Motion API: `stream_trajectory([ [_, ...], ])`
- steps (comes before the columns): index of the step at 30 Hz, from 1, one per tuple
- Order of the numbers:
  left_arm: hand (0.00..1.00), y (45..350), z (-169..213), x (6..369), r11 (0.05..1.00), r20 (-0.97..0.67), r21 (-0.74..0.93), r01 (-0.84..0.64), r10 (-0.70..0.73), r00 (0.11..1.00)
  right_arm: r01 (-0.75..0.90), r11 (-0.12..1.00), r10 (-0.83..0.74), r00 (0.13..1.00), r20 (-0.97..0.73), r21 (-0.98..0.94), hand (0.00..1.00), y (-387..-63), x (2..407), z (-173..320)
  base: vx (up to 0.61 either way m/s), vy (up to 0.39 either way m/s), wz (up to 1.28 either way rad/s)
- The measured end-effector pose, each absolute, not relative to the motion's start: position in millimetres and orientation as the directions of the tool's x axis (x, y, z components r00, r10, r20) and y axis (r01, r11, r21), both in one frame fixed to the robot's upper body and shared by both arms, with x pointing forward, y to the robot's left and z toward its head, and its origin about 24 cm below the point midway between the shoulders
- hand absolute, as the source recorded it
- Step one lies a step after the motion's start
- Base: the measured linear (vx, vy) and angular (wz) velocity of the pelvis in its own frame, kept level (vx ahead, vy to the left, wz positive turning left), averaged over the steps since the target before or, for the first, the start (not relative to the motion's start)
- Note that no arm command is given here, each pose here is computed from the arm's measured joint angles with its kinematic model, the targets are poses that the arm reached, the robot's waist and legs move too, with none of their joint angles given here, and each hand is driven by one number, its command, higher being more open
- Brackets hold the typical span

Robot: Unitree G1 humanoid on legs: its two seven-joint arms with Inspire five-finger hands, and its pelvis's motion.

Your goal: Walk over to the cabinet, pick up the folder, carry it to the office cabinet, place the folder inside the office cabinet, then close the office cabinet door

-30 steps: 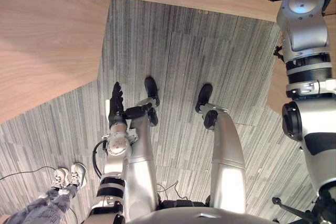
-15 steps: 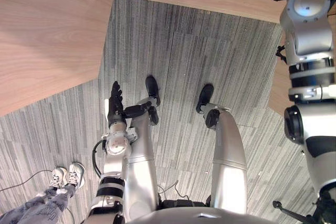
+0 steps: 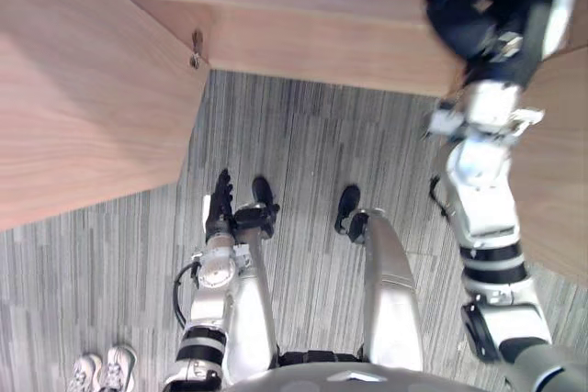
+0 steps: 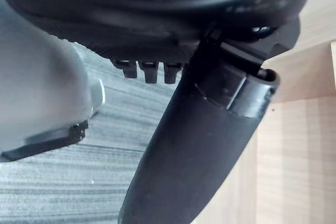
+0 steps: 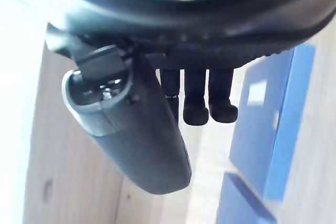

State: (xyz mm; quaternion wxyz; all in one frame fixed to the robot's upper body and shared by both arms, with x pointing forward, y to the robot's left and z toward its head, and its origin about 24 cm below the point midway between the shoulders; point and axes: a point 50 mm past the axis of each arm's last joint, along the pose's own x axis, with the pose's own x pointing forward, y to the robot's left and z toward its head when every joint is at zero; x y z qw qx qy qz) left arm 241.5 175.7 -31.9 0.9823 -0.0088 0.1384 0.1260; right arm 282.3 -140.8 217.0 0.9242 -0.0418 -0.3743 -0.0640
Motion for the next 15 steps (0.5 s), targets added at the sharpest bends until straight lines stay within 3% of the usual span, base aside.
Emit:
stream_trajectory([
  [4, 1.00, 178.7, -62.7, 223.7, 0.964, -0.402, 0.068, -0.258, 0.263, 0.877, -0.020, 0.995, 0.062, 0.879, 0.474, -0.095, 0.00, -107.0, 269.3, 143.3, 0.15, 0.052, -0.01],
  [7, 1.00, 183.6, -88.6, 205.3, 0.954, -0.518, 0.127, -0.270, 0.296, 0.803, -0.094, 0.989, 0.122, 0.949, 0.291, -0.111, 0.00, -94.0, 255.5, 93.6, 0.14, 0.073, -0.06],
  [12, 1.00, 190.2, -117.4, 179.6, 0.955, -0.647, 0.224, -0.195, 0.295, 0.703, -0.132, 0.979, 0.121, 0.990, -0.073, -0.157, 0.00, -96.6, 240.1, 6.2, 0.13, 0.051, -0.05],
  [13, 1.00, 189.6, -120.0, 177.7, 0.956, -0.659, 0.230, -0.183, 0.291, 0.693, -0.128, 0.979, 0.109, 0.986, -0.122, -0.161, 1.00, -99.5, 238.3, -5.0, 0.13, 0.048, -0.04],
  [15, 1.00, 188.8, -127.3, 169.6, 0.956, -0.692, 0.245, -0.159, 0.288, 0.662, -0.112, 0.973, 0.051, 0.957, -0.286, -0.203, 1.00, -113.6, 226.7, -42.1, 0.12, 0.045, -0.05],
])
